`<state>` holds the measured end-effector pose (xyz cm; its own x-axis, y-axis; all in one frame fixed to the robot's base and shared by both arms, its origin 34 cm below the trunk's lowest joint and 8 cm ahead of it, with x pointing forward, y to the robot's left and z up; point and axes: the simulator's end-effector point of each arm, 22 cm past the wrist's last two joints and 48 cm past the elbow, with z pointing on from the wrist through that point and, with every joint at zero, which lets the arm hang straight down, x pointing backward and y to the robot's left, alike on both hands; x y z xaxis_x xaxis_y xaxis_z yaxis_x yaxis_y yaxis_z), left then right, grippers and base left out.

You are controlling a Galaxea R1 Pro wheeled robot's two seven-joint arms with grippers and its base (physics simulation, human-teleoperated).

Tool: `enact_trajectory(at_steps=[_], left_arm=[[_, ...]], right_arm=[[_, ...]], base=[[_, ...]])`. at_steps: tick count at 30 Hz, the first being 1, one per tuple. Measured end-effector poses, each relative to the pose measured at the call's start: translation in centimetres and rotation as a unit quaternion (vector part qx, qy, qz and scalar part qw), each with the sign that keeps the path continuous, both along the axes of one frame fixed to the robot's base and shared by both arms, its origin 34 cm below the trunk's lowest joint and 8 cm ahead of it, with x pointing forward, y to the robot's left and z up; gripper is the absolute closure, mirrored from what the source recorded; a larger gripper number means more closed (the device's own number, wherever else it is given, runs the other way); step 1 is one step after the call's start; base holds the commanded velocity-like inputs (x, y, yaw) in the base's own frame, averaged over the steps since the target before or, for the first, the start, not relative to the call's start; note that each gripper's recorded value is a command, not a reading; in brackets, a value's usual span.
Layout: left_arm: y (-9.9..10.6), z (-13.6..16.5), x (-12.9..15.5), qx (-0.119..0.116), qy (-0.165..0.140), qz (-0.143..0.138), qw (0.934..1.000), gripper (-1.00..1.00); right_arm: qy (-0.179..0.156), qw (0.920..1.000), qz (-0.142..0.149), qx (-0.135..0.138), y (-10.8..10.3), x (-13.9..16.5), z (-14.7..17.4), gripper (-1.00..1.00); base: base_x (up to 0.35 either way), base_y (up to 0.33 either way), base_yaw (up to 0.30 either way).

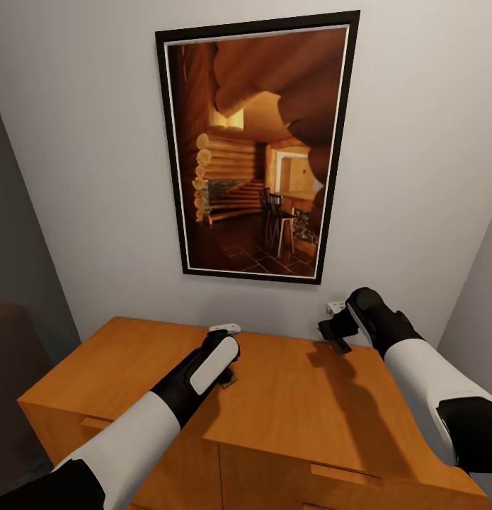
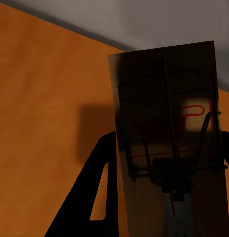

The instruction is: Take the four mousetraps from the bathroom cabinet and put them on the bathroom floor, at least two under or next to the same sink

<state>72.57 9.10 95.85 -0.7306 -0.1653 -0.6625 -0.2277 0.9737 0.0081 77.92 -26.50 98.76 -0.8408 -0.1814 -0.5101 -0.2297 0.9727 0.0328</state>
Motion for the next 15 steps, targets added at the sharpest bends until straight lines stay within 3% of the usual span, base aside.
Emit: enact_trajectory(at_steps=[15], left_arm=[[-0.5, -1.4, -0.1, -0.011, 0.005, -0.004, 0.9999, -1.0]], right_arm=[[0.0, 1.0, 0.0, -0.001, -0.1, 0.1, -1.2, 1.0]], base=[[0.0, 0.0, 0.0]])
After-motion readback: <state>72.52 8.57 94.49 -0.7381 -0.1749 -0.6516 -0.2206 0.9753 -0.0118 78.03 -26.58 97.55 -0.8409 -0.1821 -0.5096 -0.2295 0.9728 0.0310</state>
